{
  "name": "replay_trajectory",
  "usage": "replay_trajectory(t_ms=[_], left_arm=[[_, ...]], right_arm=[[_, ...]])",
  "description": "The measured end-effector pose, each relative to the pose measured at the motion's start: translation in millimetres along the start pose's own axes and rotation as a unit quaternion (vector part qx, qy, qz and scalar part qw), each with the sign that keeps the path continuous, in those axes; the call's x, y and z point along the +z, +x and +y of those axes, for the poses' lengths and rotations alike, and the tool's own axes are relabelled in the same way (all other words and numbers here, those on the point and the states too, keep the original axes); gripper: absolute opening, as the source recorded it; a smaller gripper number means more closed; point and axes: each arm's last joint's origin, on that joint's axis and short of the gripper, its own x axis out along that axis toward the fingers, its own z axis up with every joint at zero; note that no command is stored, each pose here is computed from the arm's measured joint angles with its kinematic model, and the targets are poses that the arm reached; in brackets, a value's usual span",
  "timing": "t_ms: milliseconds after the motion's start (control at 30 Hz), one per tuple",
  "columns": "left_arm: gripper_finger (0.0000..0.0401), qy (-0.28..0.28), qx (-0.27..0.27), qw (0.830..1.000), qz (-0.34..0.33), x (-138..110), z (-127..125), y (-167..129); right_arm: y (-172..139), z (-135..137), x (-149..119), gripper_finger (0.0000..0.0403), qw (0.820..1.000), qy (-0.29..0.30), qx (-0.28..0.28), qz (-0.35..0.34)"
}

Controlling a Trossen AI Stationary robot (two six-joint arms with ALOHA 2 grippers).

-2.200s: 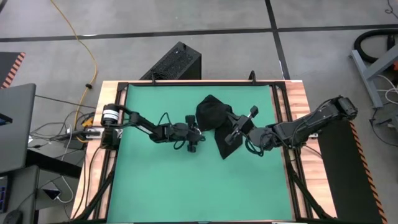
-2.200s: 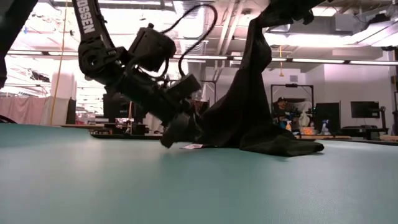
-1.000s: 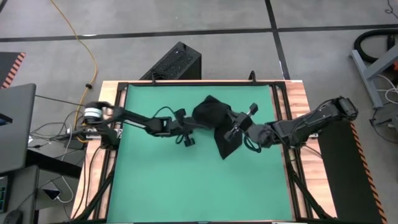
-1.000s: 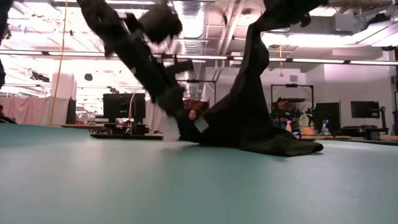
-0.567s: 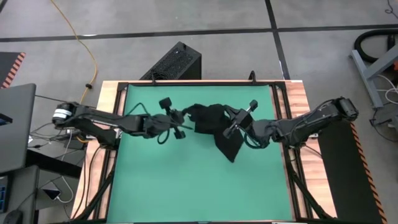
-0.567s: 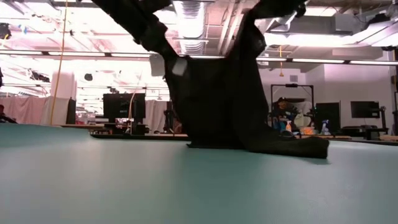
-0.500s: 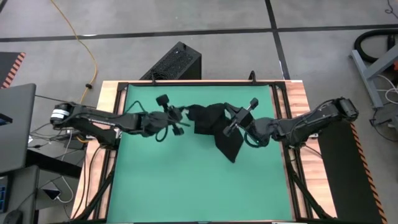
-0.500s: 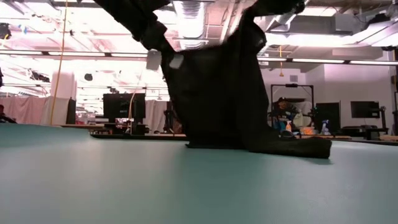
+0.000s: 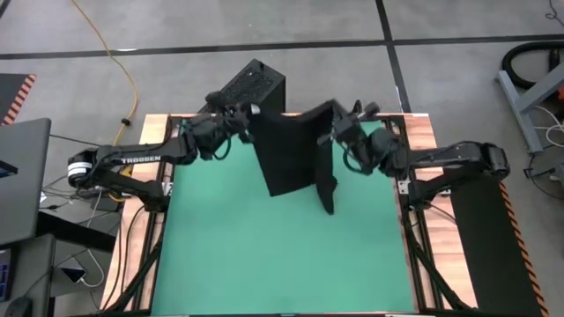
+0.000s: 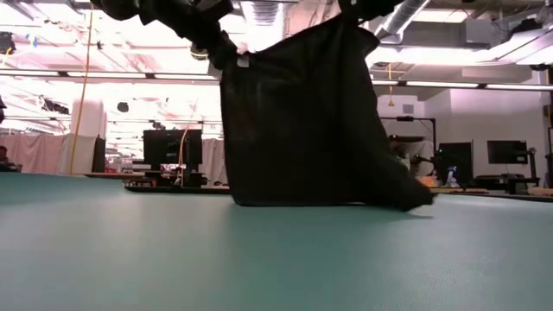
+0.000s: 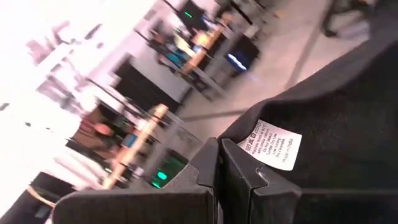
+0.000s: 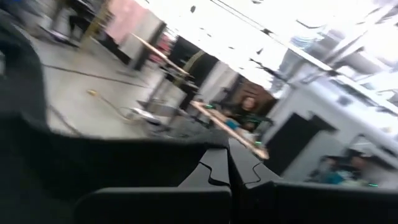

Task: Roll towel into tight, uniform cylinder
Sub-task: Fold the black towel

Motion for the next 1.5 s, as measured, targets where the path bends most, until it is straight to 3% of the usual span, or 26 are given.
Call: replay_trajectory(t_ms=[133,367,667,867,1133,1500], left_arm=[[0.0000,0.017,0.036,0.999,-0.016,0,21,11],[0.0000,0.053,0.046,0.998,-0.003,16,45,18],[0.0000,0.078,0.038,0.996,0.018,39,60,13],[0.0000,0.108,0.042,0.992,0.050,48,58,5],[0.0000,0.152,0.045,0.985,0.069,70,53,-31],[0.0000,0.082,0.008,0.996,0.019,98,70,-118]], right_arm=[[20,-17,2,0.0000,0.999,-0.014,-0.029,-0.005],[31,-29,3,0.0000,0.998,-0.034,-0.044,-0.004],[18,-20,8,0.0000,0.991,-0.119,-0.043,0.032],[2,-13,16,0.0000,0.990,-0.136,-0.032,0.035],[-29,-10,35,0.0000,0.992,-0.124,-0.025,0.027],[-82,-16,69,0.0000,0.996,-0.067,0.044,-0.030]])
